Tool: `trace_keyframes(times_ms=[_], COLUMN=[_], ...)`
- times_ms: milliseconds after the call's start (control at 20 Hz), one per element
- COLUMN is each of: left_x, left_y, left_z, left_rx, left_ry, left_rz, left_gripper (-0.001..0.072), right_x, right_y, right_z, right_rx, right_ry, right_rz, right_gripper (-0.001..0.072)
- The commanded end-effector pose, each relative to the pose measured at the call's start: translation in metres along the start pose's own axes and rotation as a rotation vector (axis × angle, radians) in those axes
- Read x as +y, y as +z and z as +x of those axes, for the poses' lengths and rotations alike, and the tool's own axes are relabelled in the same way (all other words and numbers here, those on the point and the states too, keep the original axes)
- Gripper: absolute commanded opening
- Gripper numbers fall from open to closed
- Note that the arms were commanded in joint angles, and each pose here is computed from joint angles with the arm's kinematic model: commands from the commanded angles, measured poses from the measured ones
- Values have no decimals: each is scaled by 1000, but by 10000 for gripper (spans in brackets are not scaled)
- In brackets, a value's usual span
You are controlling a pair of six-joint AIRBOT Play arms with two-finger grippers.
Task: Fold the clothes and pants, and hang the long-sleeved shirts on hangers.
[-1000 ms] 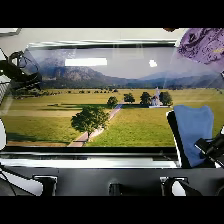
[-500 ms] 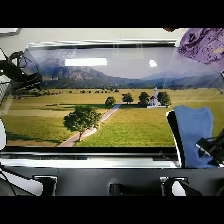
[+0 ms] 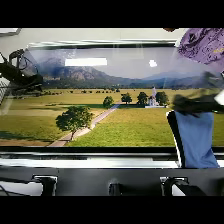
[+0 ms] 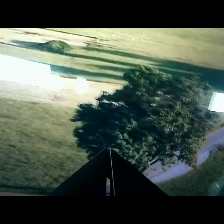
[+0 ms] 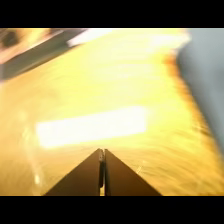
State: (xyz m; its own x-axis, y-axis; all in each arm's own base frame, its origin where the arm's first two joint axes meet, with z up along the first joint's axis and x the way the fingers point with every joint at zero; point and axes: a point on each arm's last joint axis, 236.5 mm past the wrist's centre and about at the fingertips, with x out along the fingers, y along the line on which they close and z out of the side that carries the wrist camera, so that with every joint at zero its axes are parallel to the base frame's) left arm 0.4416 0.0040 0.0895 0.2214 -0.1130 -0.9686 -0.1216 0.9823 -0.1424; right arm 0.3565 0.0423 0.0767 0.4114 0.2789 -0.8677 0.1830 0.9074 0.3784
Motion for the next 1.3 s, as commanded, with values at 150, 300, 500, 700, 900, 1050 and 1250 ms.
trace_keyframes(times_ms=[150,300,500,700,900,1050,1250], left_x=[-23,-26,-26,-25,-25,-25,-25], left_y=[-54,-58,-58,-58,-58,-58,-58], left_z=[-35,-51,-51,-49,-49,-49,-49], left_rx=[-73,-108,-108,-103,-103,-103,-103], left_ry=[-17,-21,-21,-20,-20,-20,-20], left_rz=[127,131,135,134,134,134,134], left_gripper=[17,17,18,18,18,18,18], right_x=[173,197,196,193,193,193,193], right_y=[-85,-102,-95,-97,-97,-97,-97], right_z=[81,88,89,89,89,89,89], right_rx=[88,80,51,60,60,60,60], right_ry=[207,241,225,218,218,218,218], right_rz=[-538,-599,-617,-621,-621,-621,-621], right_gripper=[27,27,28,28,28,28,28])
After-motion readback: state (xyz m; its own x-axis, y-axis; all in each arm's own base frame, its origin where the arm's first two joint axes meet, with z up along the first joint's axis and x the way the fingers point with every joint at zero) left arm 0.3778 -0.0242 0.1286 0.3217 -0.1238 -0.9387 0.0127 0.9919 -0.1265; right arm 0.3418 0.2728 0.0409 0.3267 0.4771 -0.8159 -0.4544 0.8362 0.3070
